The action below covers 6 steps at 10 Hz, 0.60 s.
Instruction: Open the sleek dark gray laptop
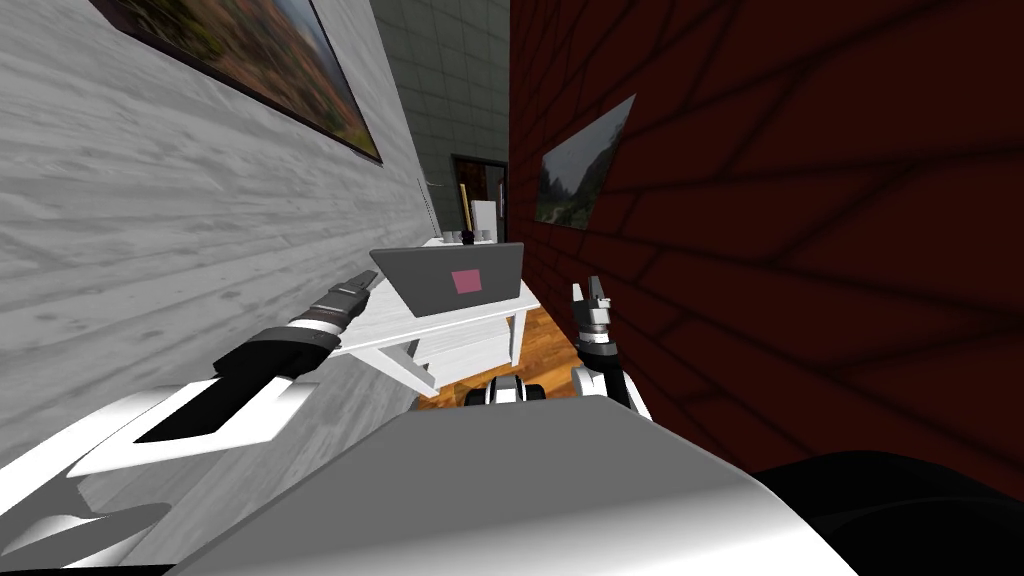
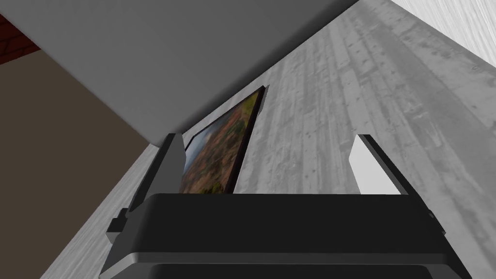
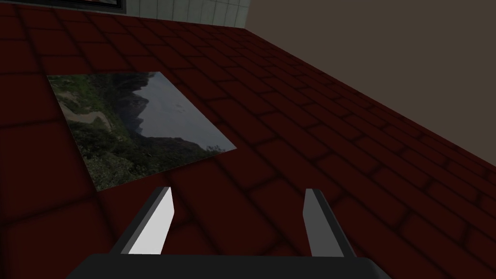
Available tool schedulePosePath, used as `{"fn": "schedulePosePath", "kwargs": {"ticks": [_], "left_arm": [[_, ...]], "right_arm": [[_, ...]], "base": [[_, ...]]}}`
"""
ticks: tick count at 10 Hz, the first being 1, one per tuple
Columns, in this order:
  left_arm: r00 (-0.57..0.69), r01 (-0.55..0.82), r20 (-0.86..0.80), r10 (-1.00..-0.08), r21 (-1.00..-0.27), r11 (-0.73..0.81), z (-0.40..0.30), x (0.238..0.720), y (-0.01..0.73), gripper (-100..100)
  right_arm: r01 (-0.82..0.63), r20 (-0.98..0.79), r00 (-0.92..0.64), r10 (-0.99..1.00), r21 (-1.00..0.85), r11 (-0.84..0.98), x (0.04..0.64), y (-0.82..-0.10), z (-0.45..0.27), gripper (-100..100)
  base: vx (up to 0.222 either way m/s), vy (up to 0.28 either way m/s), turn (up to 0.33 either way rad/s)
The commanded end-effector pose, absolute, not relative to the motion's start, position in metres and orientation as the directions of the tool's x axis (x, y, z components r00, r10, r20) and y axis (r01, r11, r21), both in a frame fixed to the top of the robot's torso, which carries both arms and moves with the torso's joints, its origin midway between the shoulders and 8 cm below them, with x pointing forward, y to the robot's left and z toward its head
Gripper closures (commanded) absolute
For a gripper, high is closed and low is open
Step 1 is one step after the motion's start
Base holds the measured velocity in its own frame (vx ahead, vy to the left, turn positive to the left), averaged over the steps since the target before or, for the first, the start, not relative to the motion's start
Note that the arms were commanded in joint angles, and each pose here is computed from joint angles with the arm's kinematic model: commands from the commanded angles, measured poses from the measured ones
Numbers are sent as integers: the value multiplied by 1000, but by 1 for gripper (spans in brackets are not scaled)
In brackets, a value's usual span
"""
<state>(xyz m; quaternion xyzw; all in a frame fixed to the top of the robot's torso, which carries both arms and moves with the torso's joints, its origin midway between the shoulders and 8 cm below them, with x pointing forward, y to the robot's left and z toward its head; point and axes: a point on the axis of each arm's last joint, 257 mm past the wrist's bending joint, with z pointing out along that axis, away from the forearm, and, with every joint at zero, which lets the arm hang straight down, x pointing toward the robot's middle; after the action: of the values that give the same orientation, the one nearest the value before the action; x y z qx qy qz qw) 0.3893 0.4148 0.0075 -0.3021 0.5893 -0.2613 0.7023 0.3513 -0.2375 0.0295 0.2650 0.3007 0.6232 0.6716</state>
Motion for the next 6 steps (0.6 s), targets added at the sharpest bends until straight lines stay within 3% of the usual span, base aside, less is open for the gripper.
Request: {"fn": "schedulePosePath", "kwargs": {"ticks": [1, 6], "left_arm": [[171, -29, -684, -710, -723, 690, 9, 389, 423, -100], [161, -32, -719, -676, -688, 725, 37, 384, 404, -100]], "right_arm": [[-678, -74, 42, 996, 731, 83, 351, -238, 30, 0], [-678, -74, 43, 996, 731, 83, 351, -238, 30, 0]], "base": [[0, 10, -34], [-1, 8, -57]]}}
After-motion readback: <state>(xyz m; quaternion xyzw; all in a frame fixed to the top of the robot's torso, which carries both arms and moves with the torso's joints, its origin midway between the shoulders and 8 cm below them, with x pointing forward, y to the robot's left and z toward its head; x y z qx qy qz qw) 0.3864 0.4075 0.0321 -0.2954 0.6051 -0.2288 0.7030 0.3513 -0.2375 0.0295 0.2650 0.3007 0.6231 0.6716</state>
